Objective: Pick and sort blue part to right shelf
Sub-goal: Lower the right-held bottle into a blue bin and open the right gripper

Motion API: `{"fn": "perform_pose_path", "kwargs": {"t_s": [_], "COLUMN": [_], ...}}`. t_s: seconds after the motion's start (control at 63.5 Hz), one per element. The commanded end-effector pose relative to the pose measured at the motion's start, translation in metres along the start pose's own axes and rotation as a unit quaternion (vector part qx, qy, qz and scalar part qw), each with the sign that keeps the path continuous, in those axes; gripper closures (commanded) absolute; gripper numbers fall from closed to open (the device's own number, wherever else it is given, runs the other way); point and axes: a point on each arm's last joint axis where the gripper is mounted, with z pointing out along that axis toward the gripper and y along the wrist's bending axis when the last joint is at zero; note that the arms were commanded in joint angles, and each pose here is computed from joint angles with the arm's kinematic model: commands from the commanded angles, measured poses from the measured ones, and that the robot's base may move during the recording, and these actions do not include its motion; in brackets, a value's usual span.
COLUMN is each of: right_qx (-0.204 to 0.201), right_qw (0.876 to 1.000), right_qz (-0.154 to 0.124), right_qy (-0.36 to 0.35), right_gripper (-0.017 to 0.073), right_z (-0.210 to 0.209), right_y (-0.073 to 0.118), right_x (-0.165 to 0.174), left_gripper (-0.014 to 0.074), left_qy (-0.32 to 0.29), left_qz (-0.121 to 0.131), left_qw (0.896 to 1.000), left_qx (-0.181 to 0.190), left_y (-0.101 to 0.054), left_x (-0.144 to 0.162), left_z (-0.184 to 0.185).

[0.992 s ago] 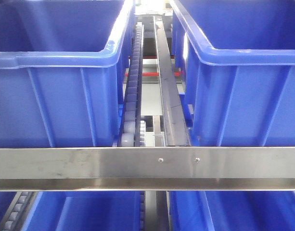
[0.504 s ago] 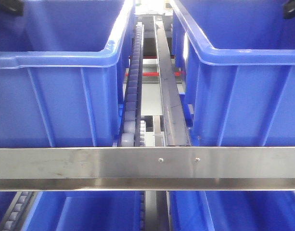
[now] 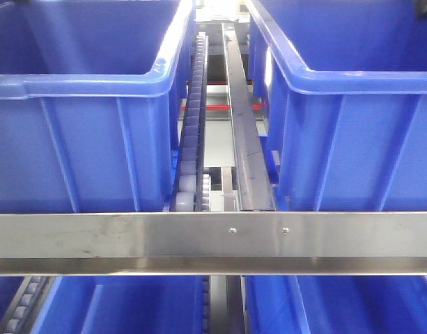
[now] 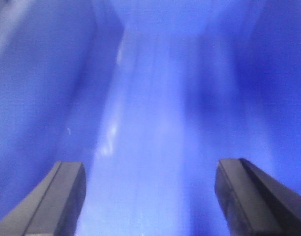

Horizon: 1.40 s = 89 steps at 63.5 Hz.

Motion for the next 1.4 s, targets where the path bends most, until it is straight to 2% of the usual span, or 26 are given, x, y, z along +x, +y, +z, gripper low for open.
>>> {"fn": "perform_pose_path", "kwargs": {"t_s": [0.0,0.079,0.205,0.252,0.299,0.347,0.473,0.63,0.756,1.04,1.197,1.386], "right_qx": [-0.001,-0.002,-0.002,-0.003,-0.005,-0.007,-0.006,-0.006,-0.007,-0.009,-0.011,-0.013], "right_qw": [0.996,0.996,0.994,0.994,0.994,0.994,0.995,0.994,0.992,0.987,0.982,0.978], "right_qz": [-0.007,-0.007,-0.006,0.002,0.022,0.034,0.034,0.033,0.033,0.032,0.032,0.032], "right_qy": [-0.085,-0.093,-0.108,-0.110,-0.110,-0.106,-0.088,-0.105,-0.124,-0.160,-0.183,-0.206], "right_gripper": [0.0025,0.0160,0.0429,0.0515,0.0504,0.0504,0.0504,0.0504,0.0504,0.0504,0.0504,0.0504], "right_z": [-0.020,-0.030,-0.039,-0.041,-0.042,-0.042,-0.048,-0.065,-0.083,-0.120,-0.136,-0.146], "right_y": [0.001,0.001,0.001,0.001,0.001,0.001,0.001,0.000,-0.001,-0.003,-0.003,-0.003], "right_x": [-0.030,-0.033,-0.037,-0.038,-0.038,-0.037,-0.032,-0.020,-0.004,0.039,0.055,0.055], "left_gripper": [0.0332,0.0477,0.0459,0.0459,0.0459,0.0459,0.0459,0.0459,0.0459,0.0459,0.0459,0.0459], "left_qy": [-0.090,-0.110,-0.125,-0.130,-0.131,-0.128,-0.132,-0.149,-0.158,-0.180,-0.194,-0.187], "left_qz": [-0.005,-0.006,-0.006,-0.006,-0.014,-0.035,-0.064,-0.069,-0.071,-0.069,-0.067,-0.068], "left_qw": [0.996,0.994,0.992,0.992,0.991,0.991,0.989,0.983,0.978,0.976,0.973,0.974], "left_qx": [-0.007,-0.007,-0.007,-0.007,-0.007,-0.006,-0.033,-0.086,-0.115,-0.105,-0.105,-0.105], "left_y": [0.001,0.001,0.001,0.001,0.002,0.002,0.014,0.032,0.037,0.024,0.021,0.020], "left_x": [-0.032,-0.039,-0.044,-0.046,-0.046,-0.046,-0.039,-0.022,0.000,0.046,0.064,0.073], "left_z": [-0.018,-0.028,-0.037,-0.040,-0.042,-0.043,-0.053,-0.083,-0.110,-0.157,-0.167,-0.166]}}
